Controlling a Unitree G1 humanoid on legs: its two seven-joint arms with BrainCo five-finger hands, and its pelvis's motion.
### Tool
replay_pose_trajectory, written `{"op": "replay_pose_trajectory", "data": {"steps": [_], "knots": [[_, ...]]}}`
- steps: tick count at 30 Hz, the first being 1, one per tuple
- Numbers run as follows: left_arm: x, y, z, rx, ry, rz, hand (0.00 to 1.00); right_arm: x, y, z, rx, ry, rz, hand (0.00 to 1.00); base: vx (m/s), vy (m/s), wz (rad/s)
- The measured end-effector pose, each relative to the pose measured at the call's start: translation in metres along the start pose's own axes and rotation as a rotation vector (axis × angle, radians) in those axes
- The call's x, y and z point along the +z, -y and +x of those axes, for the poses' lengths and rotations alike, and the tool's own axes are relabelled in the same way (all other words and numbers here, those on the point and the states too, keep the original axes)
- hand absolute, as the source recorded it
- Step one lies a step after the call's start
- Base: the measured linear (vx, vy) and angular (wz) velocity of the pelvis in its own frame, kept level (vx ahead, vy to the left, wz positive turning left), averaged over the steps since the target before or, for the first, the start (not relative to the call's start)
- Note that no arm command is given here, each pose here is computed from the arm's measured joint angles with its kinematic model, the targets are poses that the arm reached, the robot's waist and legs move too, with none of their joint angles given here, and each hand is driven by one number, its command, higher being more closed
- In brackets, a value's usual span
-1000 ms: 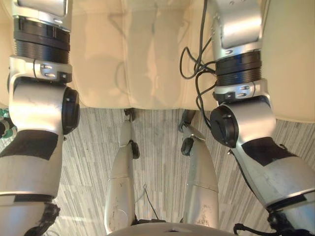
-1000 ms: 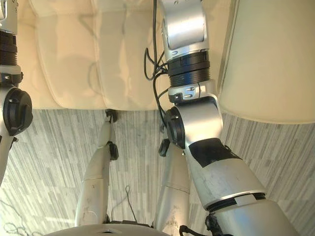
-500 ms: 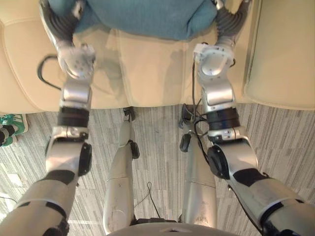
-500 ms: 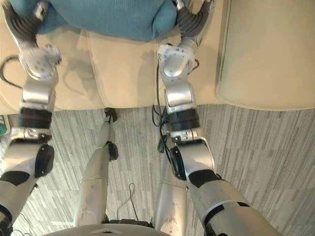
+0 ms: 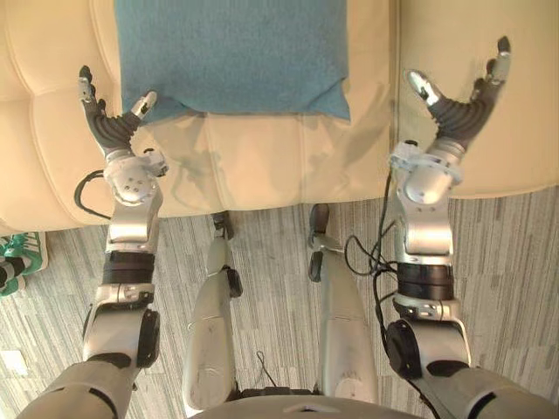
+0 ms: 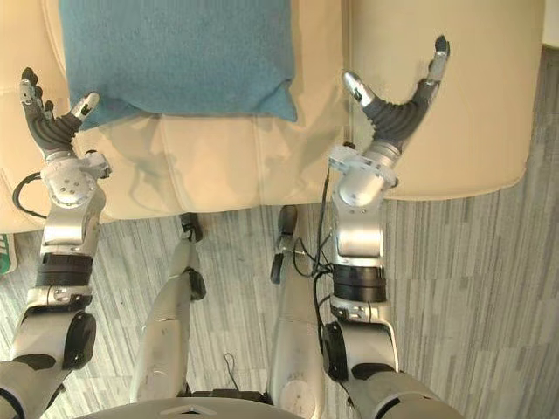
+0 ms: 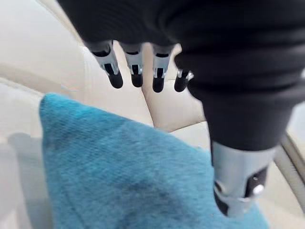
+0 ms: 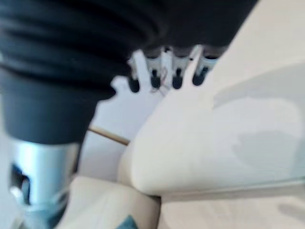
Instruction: Pick up cushions and gather them together orderly.
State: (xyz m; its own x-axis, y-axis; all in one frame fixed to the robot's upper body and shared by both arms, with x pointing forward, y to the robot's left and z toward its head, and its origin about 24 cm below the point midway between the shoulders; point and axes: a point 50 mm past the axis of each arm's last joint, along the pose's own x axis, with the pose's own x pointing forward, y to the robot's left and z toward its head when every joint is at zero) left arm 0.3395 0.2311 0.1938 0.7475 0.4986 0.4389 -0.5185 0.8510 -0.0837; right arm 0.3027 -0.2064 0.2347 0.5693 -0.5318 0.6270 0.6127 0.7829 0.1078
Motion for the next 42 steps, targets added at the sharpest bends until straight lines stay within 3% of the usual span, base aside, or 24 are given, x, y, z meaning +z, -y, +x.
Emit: {"op": "replay_pose_trajectory", "data": {"steps": [7,14,24,36,37,38,42], "knots": [[-0.008,-0.036,-0.002,0.020,-0.019,-0.013,0.00,0.000,0.005,-0.004,0.081,0.001,0.049,0.00,0.01,-0.084,-0.03],[-0.001,-0.037,0.017,-0.001,-0.005,0.006,0.00,0.003,-0.011,0.004,0.192,0.000,0.140,0.00,0.02,-0.073,0.00],[0.037,0.017,0.049,-0.113,0.045,-0.062,0.00,0.024,-0.077,0.031,0.412,-0.007,0.210,0.00,0.04,-0.058,0.00],[0.055,0.051,0.061,-0.202,0.049,-0.037,0.00,0.026,-0.112,0.045,0.495,-0.068,0.160,0.00,0.03,-0.048,0.01],[0.056,0.053,0.062,-0.209,0.052,-0.033,0.00,0.025,-0.114,0.045,0.497,-0.075,0.156,1.00,0.01,-0.033,0.11],[0.061,0.057,0.062,-0.217,0.064,-0.035,1.00,0.026,-0.116,0.047,0.498,-0.083,0.159,1.00,0.01,-0.045,0.10],[0.069,0.063,0.066,-0.222,0.076,-0.039,1.00,0.032,-0.122,0.053,0.500,-0.085,0.156,1.00,0.01,-0.046,0.03]]}}
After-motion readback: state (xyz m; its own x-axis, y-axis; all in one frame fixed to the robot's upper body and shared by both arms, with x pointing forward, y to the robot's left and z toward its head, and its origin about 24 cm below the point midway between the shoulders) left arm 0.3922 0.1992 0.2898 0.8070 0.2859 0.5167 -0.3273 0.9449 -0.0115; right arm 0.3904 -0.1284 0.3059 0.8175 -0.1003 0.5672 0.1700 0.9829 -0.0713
